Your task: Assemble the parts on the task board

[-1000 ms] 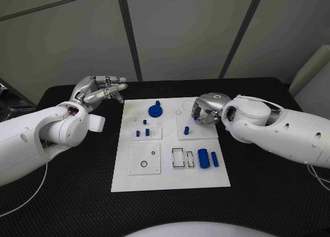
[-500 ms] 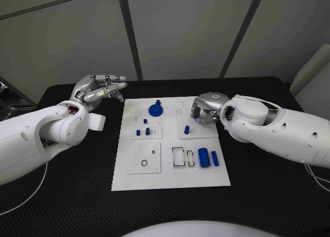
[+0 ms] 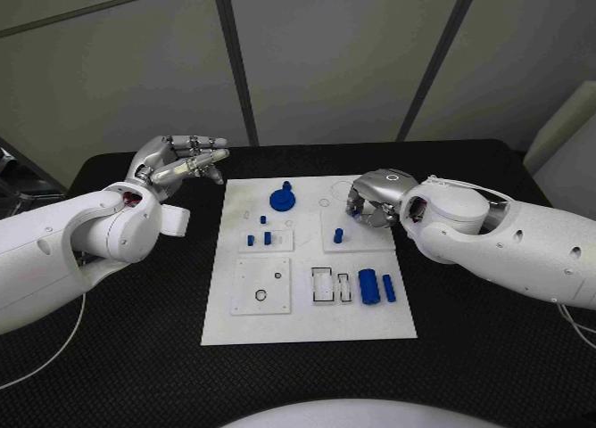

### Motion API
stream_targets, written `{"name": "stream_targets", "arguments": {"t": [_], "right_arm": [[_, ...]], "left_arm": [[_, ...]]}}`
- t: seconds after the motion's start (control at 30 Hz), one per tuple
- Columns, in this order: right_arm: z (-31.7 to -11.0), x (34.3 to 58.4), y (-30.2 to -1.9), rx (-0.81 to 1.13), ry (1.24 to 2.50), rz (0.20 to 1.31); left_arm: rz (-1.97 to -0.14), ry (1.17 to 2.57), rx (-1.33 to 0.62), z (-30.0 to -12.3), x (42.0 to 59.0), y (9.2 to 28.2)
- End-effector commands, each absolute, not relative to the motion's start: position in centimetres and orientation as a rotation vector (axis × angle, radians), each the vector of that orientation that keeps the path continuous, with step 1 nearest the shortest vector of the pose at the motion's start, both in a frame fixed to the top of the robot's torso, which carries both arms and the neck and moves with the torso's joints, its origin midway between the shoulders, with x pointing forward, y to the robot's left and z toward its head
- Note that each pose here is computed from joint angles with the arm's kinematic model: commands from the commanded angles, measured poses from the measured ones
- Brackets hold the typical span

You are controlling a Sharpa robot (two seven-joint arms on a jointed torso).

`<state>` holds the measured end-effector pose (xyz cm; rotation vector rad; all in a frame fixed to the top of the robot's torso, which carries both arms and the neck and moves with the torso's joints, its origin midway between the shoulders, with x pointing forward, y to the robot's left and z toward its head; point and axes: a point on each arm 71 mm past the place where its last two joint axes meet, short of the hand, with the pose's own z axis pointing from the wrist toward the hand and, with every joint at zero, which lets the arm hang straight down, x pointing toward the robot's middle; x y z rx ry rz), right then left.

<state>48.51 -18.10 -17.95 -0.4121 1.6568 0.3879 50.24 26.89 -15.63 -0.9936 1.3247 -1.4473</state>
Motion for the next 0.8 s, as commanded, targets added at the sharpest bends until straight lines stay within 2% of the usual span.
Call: {"name": "stream_targets", "arguments": {"t": [0.03,0.43,0.8], "right_arm": [[-17.2,48.1,-18.1,-0.388,1.596,0.395],[-15.7,46.1,-17.0,-0.389,1.522,0.471],[-14.0,43.2,-12.8,-0.417,1.453,0.672]], "left_arm": [[-1.456,1.317,-0.994,-15.5,50.3,26.9],[-1.458,1.316,-0.994,-15.6,50.4,26.6],[-1.467,1.32,-0.993,-15.6,50.5,26.1]]}}
